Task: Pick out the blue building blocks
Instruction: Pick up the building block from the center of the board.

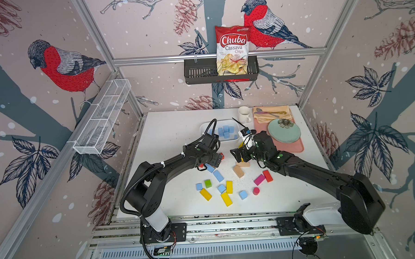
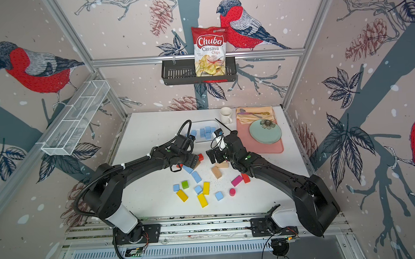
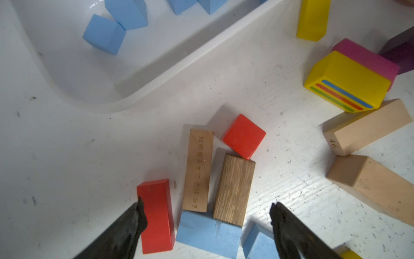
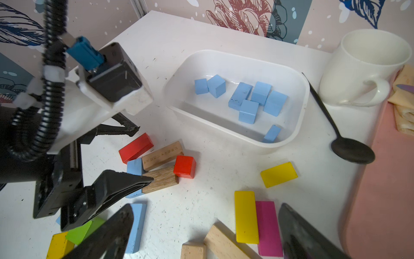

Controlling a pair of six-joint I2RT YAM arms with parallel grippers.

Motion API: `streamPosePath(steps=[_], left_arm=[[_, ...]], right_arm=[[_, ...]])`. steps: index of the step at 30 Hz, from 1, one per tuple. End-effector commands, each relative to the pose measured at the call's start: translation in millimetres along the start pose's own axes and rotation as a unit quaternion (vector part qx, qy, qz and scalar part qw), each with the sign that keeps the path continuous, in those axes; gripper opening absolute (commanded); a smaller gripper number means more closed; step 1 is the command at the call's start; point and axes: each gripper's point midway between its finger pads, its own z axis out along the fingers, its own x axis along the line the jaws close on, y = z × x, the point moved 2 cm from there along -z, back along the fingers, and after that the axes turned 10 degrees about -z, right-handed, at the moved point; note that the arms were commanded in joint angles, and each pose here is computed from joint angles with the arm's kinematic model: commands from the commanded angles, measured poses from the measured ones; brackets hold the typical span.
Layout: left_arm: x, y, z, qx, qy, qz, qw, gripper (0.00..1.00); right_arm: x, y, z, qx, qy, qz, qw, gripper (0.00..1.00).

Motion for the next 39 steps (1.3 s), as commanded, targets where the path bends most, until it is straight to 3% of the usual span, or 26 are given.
streamPosePath(steps=[1, 15, 39], left_arm=[[-1, -20, 4, 0.052, -0.007, 0.012, 0.999, 0.90], [7, -39, 20, 0.097, 0.019, 0.000, 0.995, 0.86], [8, -50, 25, 0.117, 0.021, -0.013, 0.993, 0.75]], right_arm=[[1, 0, 1, -0.003, 0.002, -0.002, 1.000, 0.99], [-3, -8, 8, 0.013, -0.008, 0.004, 1.000, 0.99], [-6, -14, 12, 0.020, -0.016, 0.008, 1.000, 0.99]])
